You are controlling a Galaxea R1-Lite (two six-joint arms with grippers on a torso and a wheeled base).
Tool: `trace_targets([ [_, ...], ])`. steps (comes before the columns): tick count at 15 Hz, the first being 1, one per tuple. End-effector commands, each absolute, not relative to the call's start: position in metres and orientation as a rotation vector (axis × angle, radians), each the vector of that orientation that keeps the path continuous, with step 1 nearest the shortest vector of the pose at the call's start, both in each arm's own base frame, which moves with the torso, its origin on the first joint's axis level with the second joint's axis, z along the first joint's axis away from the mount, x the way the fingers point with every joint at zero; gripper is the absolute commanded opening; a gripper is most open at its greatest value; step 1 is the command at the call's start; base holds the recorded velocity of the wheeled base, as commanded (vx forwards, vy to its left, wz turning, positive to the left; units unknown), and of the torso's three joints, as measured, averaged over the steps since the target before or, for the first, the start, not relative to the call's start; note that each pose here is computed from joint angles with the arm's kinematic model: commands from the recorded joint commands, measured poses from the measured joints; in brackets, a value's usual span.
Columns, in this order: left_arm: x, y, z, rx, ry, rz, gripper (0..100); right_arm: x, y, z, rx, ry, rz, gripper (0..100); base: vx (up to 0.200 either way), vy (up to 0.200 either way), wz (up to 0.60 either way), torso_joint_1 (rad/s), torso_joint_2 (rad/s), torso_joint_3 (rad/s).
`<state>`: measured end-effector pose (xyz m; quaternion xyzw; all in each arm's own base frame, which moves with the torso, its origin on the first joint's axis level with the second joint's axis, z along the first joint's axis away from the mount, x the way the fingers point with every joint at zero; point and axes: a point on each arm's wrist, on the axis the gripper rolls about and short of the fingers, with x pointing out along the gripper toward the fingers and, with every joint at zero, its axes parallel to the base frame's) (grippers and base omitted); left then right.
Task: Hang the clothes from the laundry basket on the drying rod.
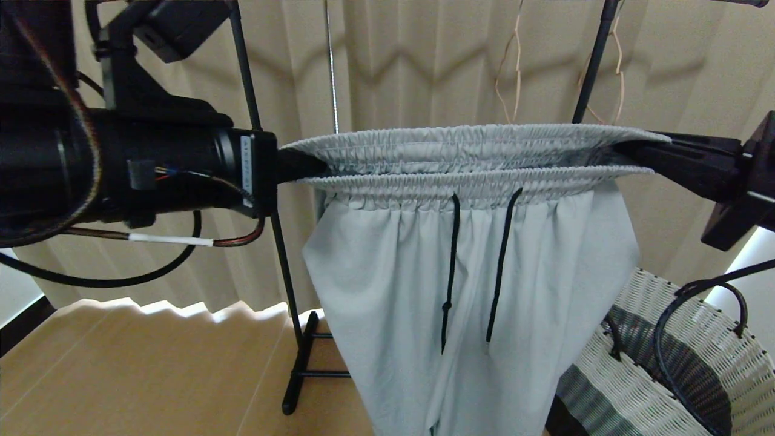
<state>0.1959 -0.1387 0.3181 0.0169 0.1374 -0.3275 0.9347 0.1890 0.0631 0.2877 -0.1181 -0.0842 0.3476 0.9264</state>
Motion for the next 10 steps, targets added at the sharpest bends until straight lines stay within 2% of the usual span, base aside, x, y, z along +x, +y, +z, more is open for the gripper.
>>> trace_targets([
  [1, 0.162, -0.122, 0.333, 0.028, 0.253, -0.711, 0, 0.218, 0.069, 0.288, -0.244, -0.169, 0.704, 0, 0.000, 0.000, 0.00, 0.000, 0.00, 0.000],
  [4, 0.143, -0.122, 0.326, 0.041, 0.282, -0.779, 0, 0.237, 0.075, 0.289, -0.245, -0.196, 0.704, 0, 0.000, 0.000, 0.00, 0.000, 0.00, 0.000],
  [5, 0.138, -0.125, 0.315, 0.060, 0.309, -0.807, 0, 0.242, 0.076, 0.291, -0.244, -0.204, 0.702, 0, 0.000, 0.000, 0.00, 0.000, 0.00, 0.000],
  [10, 0.129, -0.125, 0.316, 0.054, 0.275, -0.844, 0, 0.244, 0.077, 0.294, -0.245, -0.212, 0.703, 0, 0.000, 0.000, 0.00, 0.000, 0.00, 0.000],
])
